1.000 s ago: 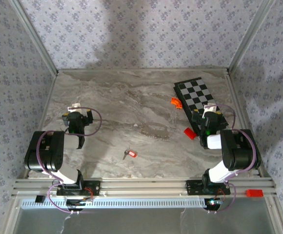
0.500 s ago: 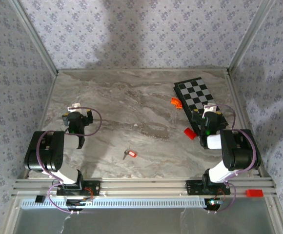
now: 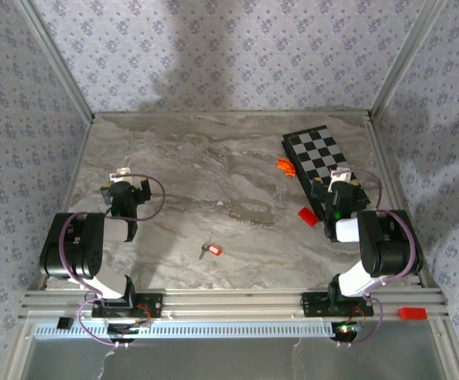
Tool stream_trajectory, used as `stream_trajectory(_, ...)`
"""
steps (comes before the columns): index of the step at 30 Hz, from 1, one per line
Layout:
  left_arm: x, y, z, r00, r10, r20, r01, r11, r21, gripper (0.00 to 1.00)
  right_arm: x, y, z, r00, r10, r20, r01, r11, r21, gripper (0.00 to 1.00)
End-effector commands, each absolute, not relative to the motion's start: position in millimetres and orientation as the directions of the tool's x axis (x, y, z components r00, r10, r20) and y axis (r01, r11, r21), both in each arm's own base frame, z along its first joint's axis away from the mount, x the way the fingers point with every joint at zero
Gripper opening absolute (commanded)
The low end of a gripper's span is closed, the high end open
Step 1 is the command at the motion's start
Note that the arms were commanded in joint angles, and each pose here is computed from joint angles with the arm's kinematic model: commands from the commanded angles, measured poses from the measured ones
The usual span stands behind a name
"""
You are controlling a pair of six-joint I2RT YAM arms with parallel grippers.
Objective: Put the keys on the keyring
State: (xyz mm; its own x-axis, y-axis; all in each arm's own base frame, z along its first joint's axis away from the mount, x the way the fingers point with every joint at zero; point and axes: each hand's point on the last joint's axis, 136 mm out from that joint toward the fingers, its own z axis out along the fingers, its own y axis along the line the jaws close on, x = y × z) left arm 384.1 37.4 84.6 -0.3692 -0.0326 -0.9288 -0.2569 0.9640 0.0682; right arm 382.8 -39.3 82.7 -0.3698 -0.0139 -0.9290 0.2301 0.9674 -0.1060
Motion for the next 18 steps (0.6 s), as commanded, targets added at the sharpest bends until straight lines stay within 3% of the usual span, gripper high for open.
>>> stream_trajectory(1,390.9,36.6,92.4,-0.346,-0.05,-0.937,-0.255,0.966,0.042,1.0,384.7,-40.8,89.4,-0.348,-0.001,-0.937,0.247,0.965,-0.093,1.0)
stream_trajectory(18,390.4,36.6,93.2,-0.342,-0.05,-0.938,-0.255,0.966,0.041,1.0,381.2,-39.7,95.3,-0.337,-0.012,-0.942,0.253,0.962,-0.103,1.0)
